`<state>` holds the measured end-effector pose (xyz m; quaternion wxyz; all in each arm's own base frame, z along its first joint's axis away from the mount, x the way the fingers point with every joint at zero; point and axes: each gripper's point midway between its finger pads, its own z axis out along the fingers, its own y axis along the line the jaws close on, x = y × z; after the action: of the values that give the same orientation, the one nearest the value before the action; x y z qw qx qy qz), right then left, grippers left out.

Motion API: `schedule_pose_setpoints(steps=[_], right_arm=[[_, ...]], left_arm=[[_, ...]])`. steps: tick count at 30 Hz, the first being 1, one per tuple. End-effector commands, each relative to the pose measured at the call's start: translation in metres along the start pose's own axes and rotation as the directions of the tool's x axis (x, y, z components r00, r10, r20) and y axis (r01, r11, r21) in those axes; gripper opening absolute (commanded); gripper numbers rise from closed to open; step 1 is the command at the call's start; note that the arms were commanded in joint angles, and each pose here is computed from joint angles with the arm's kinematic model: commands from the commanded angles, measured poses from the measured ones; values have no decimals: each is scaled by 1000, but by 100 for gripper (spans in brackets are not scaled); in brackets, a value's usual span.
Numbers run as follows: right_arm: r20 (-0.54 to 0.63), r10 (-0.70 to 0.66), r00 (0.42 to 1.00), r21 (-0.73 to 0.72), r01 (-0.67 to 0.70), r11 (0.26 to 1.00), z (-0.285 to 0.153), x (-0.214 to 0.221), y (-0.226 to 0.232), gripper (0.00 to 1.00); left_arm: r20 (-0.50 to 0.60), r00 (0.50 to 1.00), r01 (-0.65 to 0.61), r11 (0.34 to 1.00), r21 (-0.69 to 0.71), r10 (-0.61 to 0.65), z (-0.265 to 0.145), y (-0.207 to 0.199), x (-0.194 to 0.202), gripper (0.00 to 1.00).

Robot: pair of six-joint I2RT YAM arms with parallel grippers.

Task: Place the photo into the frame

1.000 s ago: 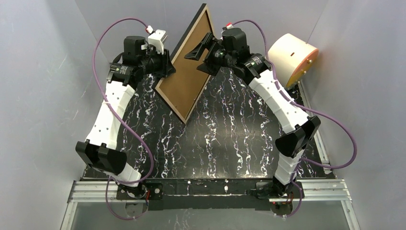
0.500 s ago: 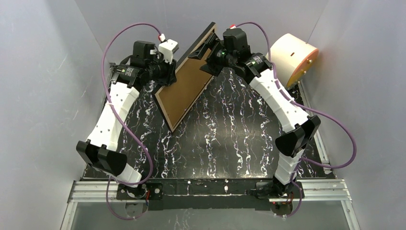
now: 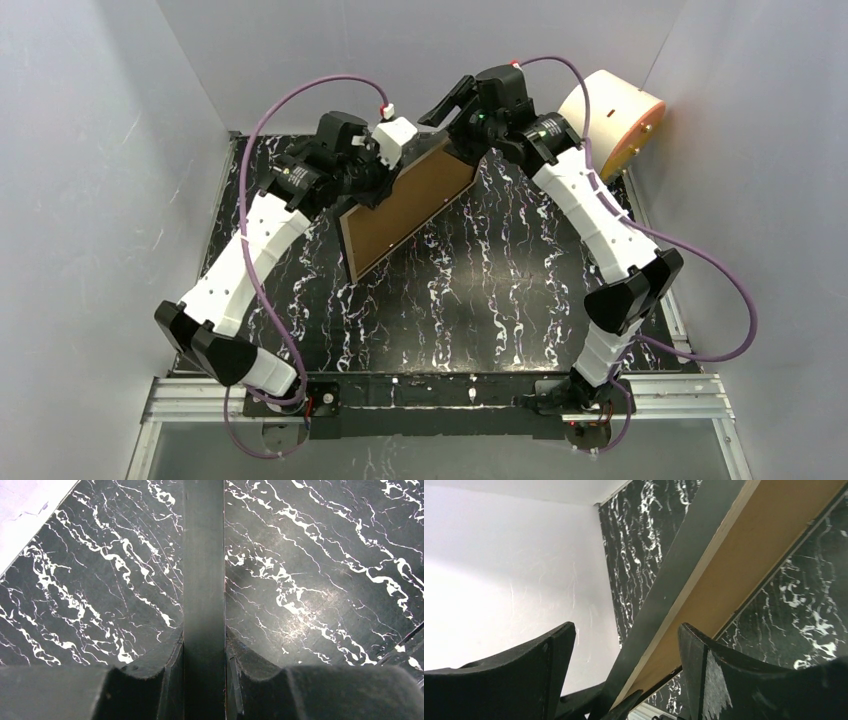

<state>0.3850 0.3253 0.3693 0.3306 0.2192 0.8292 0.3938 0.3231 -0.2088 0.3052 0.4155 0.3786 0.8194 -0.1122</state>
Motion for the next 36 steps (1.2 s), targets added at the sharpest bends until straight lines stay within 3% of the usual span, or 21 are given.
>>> schedule_pose_setpoints(steps=[1, 9, 12, 20, 25, 28, 31, 36], right_arm=[[62, 32, 998, 74, -36, 997, -26, -16, -13, 83], [-25, 66, 998, 139, -62, 988, -24, 3, -33, 83], [-43, 76, 996, 148, -69, 987, -21, 8, -37, 81], [-34, 99, 994, 138, -94, 986, -20, 8, -45, 59], [-41, 110, 993, 144, -103, 984, -20, 6, -48, 46], [-40, 112, 993, 140, -106, 984, -22, 3, -49, 39], [-80, 119, 990, 119, -109, 987, -23, 0, -51, 36], [-131, 51, 990, 15, -49, 999, -19, -7, -58, 36]], left_arm=[[209, 974, -74, 993, -93, 92, -32, 1, -49, 0], [211, 969, -106, 988, -108, 127, -27, -16, -52, 0], [212, 969, -108, 991, -81, 123, -24, -22, -51, 6], [211, 973, -97, 995, -16, 98, -15, -35, -46, 16], [213, 974, -85, 996, 28, 77, -15, -43, -45, 35], [235, 971, -55, 996, 71, 37, -21, -50, -51, 57], [302, 953, -48, 972, 229, -24, -33, -79, -66, 76], [401, 894, -6, 890, 456, -200, -47, -117, -95, 89]])
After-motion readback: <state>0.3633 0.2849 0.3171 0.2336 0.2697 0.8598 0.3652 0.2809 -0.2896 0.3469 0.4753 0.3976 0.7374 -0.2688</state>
